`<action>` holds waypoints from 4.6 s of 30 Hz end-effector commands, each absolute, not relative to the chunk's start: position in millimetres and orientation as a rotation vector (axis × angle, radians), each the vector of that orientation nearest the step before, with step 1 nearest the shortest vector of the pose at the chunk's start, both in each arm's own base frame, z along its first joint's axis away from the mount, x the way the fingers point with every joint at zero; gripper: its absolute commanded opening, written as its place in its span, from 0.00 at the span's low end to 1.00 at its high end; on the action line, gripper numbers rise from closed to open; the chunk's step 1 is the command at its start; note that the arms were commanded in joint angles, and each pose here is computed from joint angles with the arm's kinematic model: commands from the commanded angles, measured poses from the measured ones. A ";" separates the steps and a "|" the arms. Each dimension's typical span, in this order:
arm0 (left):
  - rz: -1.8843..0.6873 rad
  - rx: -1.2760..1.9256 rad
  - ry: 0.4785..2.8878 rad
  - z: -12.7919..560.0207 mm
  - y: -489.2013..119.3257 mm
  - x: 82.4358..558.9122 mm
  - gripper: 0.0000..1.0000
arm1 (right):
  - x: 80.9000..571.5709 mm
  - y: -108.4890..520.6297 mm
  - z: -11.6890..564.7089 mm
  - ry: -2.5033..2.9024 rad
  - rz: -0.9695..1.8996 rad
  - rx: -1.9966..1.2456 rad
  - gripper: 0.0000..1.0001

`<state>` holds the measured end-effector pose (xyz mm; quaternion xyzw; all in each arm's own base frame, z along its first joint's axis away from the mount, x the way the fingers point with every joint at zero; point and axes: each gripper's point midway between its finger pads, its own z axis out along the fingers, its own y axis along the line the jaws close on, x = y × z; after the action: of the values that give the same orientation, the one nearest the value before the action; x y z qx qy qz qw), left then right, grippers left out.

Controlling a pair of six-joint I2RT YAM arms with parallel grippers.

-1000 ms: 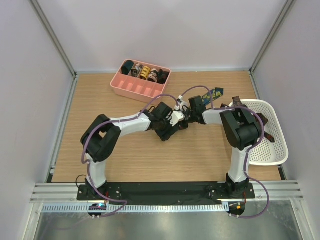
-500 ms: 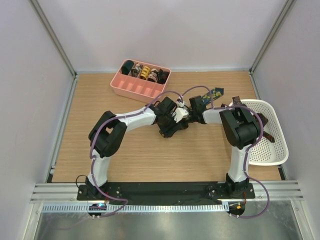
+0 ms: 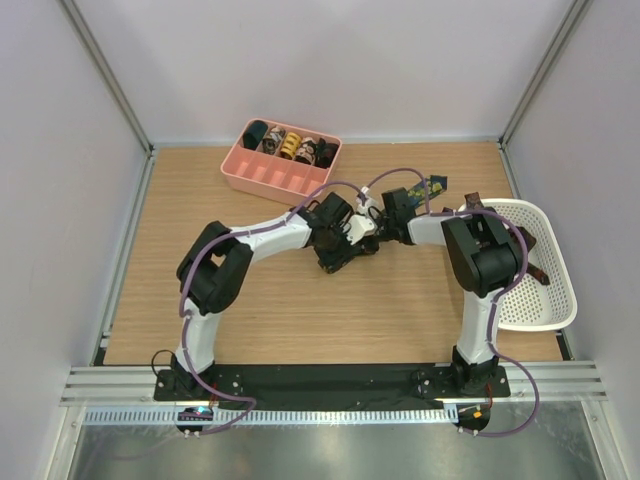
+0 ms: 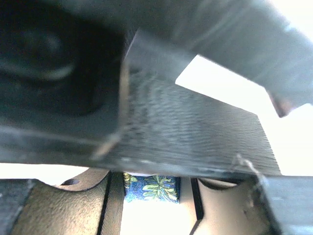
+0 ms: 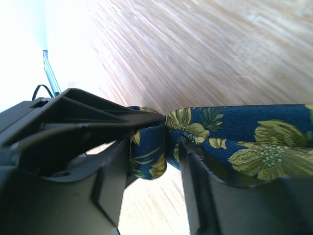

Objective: Roll the ties
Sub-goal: Roll the tie

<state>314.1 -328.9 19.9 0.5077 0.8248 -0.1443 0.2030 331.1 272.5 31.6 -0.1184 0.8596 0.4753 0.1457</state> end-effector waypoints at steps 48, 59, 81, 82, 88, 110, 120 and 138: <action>-0.180 1.439 2.564 -28.2 -298.3 288.6 0.29 | 321.8 156.9 146.5 2.105 0.682 -0.014 0.48; -0.122 1.477 2.625 -27.2 -299.4 287.5 0.29 | 235.3 213.3 133.3 2.052 0.559 -0.348 0.46; -0.146 1.548 2.717 -26.0 -304.6 277.2 0.29 | 249.8 327.3 64.4 1.901 -0.766 -1.228 0.71; -0.142 1.552 2.719 -25.7 -304.2 277.2 0.29 | 252.4 325.2 57.5 1.892 -0.815 -1.249 0.72; -0.146 1.564 2.755 -21.5 -304.3 274.2 0.29 | 265.9 328.7 54.7 1.876 -0.875 -1.251 0.75; -0.050 1.615 2.924 -9.5 -286.7 258.7 0.31 | 276.9 311.1 11.4 2.039 -0.794 -1.372 0.65; -0.017 1.626 2.936 -7.8 -281.9 256.8 0.31 | 270.3 295.9 -7.4 2.098 -0.822 -1.446 0.61; -0.009 1.618 2.942 0.9 -280.5 254.9 0.37 | 280.0 285.7 -19.4 2.150 -0.883 -1.395 0.25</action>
<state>288.2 -316.2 18.5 0.4874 0.8722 -0.0419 -0.0007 289.1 309.8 26.8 -0.5002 0.7430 -0.3410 0.2855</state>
